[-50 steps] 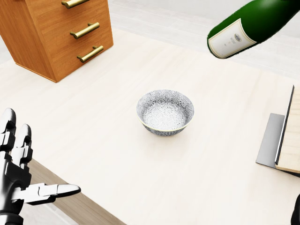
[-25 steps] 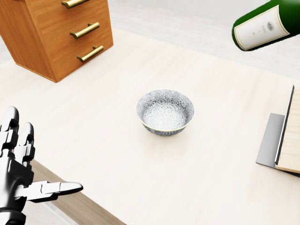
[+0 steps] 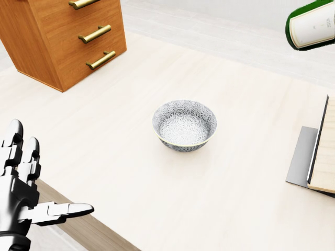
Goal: Put the wine bottle on the wine rack.
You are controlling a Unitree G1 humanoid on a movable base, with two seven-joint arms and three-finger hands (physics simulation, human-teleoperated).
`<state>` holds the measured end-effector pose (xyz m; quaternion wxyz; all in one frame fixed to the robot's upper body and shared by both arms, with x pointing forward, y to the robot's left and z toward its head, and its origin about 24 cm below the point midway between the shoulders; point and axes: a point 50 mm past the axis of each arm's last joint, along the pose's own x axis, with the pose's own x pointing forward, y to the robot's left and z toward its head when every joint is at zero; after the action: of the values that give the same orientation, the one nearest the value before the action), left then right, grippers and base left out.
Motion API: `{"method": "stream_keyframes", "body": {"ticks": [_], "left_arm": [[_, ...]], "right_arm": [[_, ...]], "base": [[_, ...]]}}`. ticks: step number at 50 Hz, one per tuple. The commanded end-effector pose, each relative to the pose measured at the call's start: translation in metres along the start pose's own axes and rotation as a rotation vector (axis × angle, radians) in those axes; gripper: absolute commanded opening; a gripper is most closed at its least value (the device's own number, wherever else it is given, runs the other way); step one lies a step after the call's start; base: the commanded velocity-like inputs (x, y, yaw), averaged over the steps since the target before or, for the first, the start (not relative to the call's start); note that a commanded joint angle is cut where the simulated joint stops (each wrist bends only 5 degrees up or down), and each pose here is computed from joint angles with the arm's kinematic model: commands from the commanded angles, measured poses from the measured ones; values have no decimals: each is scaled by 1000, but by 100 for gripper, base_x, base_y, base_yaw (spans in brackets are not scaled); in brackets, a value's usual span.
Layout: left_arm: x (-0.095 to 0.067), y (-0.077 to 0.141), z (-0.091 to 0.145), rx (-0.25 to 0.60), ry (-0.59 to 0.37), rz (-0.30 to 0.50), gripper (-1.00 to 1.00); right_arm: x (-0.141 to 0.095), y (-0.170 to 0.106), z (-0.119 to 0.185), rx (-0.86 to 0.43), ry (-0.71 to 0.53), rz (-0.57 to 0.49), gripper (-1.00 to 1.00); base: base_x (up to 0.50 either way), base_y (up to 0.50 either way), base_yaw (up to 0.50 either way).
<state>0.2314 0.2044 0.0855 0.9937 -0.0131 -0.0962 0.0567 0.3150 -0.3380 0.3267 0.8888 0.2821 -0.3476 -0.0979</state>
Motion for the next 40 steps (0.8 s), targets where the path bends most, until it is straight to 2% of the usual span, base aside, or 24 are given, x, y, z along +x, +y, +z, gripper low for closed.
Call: {"method": "stream_keyframes", "body": {"ticks": [1, 22, 29, 40], "left_arm": [[1, 0, -1, 0, 1, 1, 100], [0, 0, 0, 1, -1, 3, 100], [1, 0, 0, 1, -1, 2, 100], [0, 0, -1, 1, -1, 4, 100]], "right_arm": [[-1, -12, 16, 26, -23, -35, -100], [-11, -35, 44, -20, -65, -71, -100], [-15, -40, 55, 2, -89, -97, -100], [-20, -55, 60, -33, -73, -135, -100]], "base": [[0, 0, 0], [0, 0, 0], [0, 0, 0], [0, 0, 0]]}}
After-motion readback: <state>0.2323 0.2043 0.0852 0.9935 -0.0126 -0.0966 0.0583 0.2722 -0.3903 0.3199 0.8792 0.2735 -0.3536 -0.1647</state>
